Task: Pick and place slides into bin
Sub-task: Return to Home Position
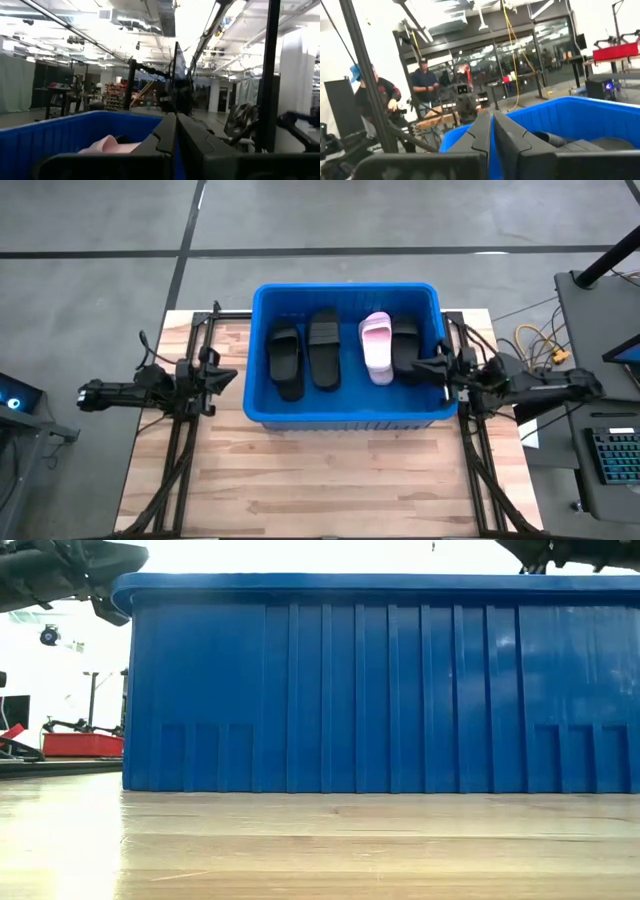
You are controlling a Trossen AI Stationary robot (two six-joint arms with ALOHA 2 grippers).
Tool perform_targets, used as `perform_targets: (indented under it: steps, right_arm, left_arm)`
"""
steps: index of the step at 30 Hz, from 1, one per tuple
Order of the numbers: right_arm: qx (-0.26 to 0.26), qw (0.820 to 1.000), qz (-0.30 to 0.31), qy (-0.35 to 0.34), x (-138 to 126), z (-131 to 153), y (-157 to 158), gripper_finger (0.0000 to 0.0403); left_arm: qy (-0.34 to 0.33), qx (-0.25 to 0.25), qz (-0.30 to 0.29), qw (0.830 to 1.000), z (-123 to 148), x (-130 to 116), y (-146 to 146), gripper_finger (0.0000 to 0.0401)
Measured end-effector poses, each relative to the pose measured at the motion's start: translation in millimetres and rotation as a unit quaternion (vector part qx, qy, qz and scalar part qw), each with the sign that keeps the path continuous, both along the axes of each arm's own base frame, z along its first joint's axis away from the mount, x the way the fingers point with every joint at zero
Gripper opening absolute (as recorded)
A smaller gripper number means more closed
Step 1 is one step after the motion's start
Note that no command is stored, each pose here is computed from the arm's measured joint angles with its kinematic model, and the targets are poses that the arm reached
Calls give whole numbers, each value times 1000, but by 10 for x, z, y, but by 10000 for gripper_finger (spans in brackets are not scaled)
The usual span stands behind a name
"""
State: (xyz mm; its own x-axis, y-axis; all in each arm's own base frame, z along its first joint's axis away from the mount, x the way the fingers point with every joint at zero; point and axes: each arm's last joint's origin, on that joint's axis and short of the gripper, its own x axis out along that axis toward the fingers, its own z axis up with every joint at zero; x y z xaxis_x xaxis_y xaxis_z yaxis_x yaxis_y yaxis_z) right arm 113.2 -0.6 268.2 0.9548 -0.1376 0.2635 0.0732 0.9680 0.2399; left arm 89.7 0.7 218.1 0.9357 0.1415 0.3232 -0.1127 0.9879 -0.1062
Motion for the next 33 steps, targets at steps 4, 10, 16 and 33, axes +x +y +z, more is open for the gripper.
perform_targets:
  steps: [4,10,16,33]
  right_arm:
    - [-5,1000,-4,-9,-86,-267,-5,12]
    - [-7,998,-8,-65,-190,-569,-10,12]
    - [-20,998,-13,-50,-226,-659,-12,12]
    - [-18,1000,-7,-14,-204,-712,-9,12]
  left_arm:
    - [0,-4,10,1000,-1,-1,6,0]
    - [0,-5,11,1000,0,0,7,0]
    - [7,-5,11,1000,-52,15,6,0]
    - [108,-10,-27,994,-358,109,-19,0]
